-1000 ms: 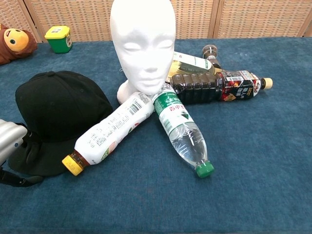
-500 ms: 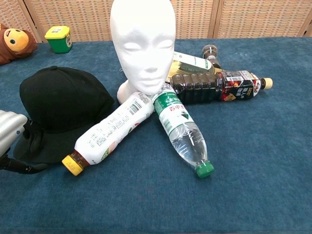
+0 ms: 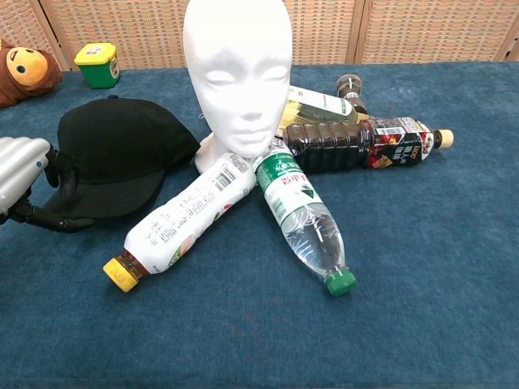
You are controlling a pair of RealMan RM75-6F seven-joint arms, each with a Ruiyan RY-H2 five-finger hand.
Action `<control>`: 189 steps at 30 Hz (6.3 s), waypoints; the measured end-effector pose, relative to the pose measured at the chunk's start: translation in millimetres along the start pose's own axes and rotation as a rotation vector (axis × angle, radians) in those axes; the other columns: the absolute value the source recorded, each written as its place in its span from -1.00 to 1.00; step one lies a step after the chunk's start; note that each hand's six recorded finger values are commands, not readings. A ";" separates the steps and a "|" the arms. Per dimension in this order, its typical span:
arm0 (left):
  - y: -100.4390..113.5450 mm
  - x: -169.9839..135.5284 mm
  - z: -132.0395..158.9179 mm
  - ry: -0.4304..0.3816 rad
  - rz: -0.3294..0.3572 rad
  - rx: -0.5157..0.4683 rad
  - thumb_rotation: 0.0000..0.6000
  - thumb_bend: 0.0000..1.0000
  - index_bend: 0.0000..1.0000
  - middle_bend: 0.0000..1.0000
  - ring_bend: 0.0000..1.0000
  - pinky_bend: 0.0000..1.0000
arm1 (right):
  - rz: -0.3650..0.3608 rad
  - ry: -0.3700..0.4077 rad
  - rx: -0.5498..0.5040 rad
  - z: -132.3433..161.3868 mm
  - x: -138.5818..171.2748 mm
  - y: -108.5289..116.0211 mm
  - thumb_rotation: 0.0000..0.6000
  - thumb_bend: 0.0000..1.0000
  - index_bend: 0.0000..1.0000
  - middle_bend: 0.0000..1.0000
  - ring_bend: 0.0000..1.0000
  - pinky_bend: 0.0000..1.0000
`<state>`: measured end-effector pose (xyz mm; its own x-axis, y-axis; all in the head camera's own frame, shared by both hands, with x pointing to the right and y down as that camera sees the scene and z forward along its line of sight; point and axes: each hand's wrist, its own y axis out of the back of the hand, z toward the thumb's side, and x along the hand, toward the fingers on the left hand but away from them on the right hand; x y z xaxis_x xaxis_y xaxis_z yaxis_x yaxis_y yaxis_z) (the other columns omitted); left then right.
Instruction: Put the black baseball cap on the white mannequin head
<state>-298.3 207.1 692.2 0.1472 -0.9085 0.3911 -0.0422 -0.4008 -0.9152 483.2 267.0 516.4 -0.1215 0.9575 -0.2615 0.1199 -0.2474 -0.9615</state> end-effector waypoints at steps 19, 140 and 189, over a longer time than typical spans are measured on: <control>18.0 118.0 -12.1 0.049 0.061 -0.113 1.00 -0.72 0.08 -0.09 -0.34 0.23 | -0.051 0.001 0.022 7.4 3.8 14.8 1.00 -0.77 -0.40 -0.29 -0.18 -0.15; 186.3 86.4 129.0 -0.639 0.389 0.719 1.00 -0.51 -0.83 -0.81 -0.86 -0.08 | -0.070 0.013 -0.019 -0.2 8.5 16.4 1.00 -0.77 -0.41 -0.29 -0.17 -0.14; 194.2 -0.4 -59.2 -0.080 0.067 0.030 1.00 -0.61 -0.80 -0.85 -0.88 -0.13 | -0.031 0.075 -0.024 17.6 -13.7 1.1 1.00 -0.77 -0.41 -0.29 -0.19 -0.17</control>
<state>-365.0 122.6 520.1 0.2239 -0.9203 0.3208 -0.0256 -0.3346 -0.9420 467.7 251.0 517.4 -0.0520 0.9733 -0.2236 0.1413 -0.2144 -0.9665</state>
